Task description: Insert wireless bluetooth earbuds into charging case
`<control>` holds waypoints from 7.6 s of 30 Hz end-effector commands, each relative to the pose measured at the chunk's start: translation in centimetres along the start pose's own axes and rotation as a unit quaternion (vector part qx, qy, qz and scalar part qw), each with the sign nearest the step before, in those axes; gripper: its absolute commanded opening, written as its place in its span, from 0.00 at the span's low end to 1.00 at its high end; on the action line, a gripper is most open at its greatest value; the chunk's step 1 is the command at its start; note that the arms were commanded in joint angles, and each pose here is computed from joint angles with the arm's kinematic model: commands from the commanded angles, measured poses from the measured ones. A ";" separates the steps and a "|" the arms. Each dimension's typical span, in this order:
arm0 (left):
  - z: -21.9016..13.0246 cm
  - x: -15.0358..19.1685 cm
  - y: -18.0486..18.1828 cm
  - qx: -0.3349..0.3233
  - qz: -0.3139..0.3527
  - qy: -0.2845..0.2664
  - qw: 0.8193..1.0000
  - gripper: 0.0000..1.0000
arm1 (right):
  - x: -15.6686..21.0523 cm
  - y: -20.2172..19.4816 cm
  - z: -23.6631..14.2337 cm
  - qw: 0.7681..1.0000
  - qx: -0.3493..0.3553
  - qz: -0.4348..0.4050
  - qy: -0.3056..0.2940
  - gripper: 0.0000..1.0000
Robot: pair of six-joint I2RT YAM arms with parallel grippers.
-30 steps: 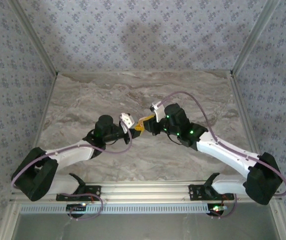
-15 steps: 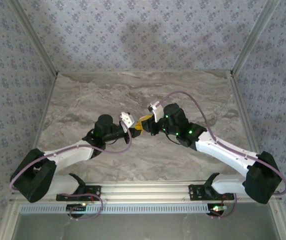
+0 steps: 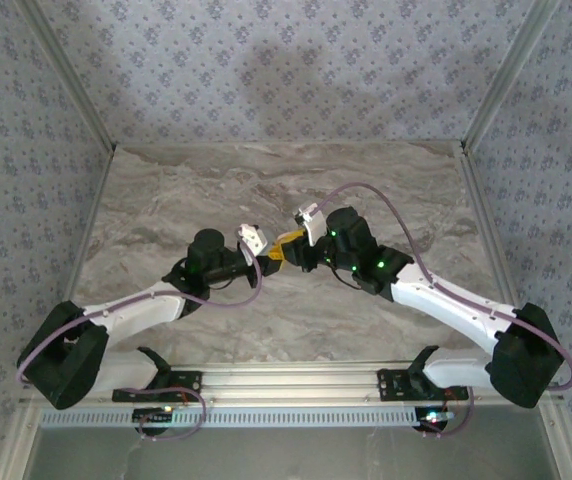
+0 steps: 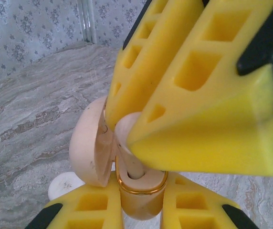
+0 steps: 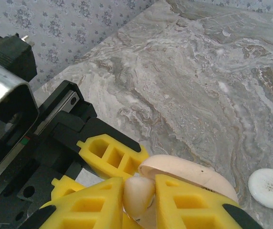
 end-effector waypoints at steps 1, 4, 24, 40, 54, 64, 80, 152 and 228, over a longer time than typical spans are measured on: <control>-0.4 -3.7 -0.1 -0.001 0.028 -0.063 0.998 0.11 | 0.7 0.1 -0.4 1.000 -0.003 -0.007 0.030 0.26; -0.6 -3.7 -0.1 -0.002 0.029 -0.063 0.998 0.11 | 0.8 0.1 -0.6 0.999 0.000 -0.009 0.031 0.28; -0.8 -3.7 -0.3 0.002 0.031 -0.060 0.998 0.11 | -0.4 -0.1 -0.9 1.000 0.020 -0.008 0.013 0.40; -0.8 -3.1 -0.2 -0.007 0.030 -0.047 0.998 0.11 | -3.0 1.2 -3.0 1.000 -0.011 -0.006 -0.028 0.60; -0.7 -3.0 -0.2 -0.007 0.031 -0.043 0.999 0.11 | -2.2 0.7 -3.6 0.997 -0.037 0.061 0.007 0.42; -0.8 -3.2 -0.1 -0.008 0.034 -0.044 0.998 0.11 | -1.8 0.3 -2.2 0.996 -0.043 0.070 0.034 0.40; -0.9 -3.4 -0.2 -0.008 0.037 -0.047 0.998 0.11 | -1.2 -1.3 -1.7 0.995 0.009 0.085 0.049 0.31; -1.6 -3.8 -0.4 -0.012 0.048 -0.049 0.998 0.11 | -2.7 1.7 -2.9 0.997 -0.040 0.055 0.042 0.31; -2.1 -3.1 -0.4 -0.034 0.080 -0.029 0.996 0.11 | -0.4 1.2 -0.3 0.926 -0.032 -0.374 -0.031 0.25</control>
Point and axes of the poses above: each hand's point on the last joint's axis, 136 mm out from that joint toward the fingers, its own z axis out along the fingers, its own y axis along the line the jaws close on, x = y × z, the point moved 9 cm from there along -z, back along the fingers, and after that the axes turned 2 degrees about z, right-handed, at the moved point
